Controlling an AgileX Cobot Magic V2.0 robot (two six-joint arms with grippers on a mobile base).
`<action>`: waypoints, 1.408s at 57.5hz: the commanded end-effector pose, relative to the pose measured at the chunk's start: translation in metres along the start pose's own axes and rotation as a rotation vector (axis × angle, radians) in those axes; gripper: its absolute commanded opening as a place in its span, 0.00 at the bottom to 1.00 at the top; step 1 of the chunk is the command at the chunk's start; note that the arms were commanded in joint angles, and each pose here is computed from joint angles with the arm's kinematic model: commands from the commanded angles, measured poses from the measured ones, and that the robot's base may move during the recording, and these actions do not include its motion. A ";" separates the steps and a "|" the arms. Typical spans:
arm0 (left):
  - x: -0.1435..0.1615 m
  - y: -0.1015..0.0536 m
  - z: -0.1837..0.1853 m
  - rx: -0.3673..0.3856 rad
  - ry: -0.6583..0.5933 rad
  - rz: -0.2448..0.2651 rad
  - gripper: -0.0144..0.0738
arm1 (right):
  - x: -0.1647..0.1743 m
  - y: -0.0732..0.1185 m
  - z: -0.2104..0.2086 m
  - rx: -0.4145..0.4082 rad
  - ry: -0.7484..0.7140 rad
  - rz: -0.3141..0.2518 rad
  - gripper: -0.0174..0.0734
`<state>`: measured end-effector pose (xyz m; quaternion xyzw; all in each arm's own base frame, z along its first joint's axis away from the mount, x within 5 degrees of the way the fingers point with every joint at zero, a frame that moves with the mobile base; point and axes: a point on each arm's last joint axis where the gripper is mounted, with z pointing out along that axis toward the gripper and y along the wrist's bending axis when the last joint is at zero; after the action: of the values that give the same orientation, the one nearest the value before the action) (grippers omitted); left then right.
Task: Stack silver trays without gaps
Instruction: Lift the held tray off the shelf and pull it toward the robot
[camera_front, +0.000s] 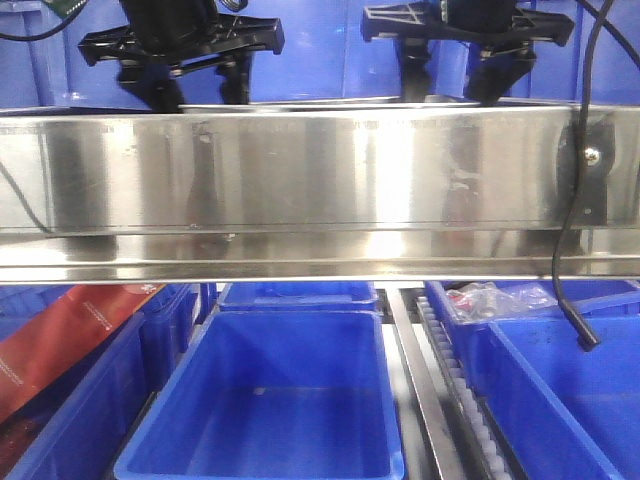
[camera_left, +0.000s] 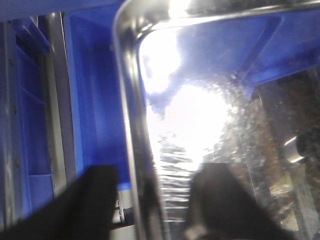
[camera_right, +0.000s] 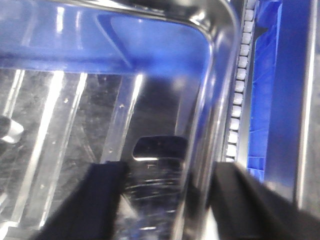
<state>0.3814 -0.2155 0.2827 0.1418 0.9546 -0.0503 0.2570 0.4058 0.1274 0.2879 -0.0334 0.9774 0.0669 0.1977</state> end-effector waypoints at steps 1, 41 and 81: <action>-0.002 -0.004 -0.002 0.013 -0.020 -0.002 0.18 | -0.003 0.001 -0.004 -0.002 -0.027 -0.005 0.26; -0.007 0.002 -0.054 0.001 -0.012 -0.017 0.15 | -0.007 0.004 -0.042 0.005 0.011 -0.012 0.10; -0.020 0.013 -0.192 0.102 -0.515 -0.032 0.15 | -0.002 0.005 -0.175 -0.065 -0.378 -0.026 0.10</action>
<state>0.3172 -0.1769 0.4337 0.1130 0.8935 -0.1201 0.4176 0.3443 0.1096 0.4330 -0.0290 0.9384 0.1033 0.3285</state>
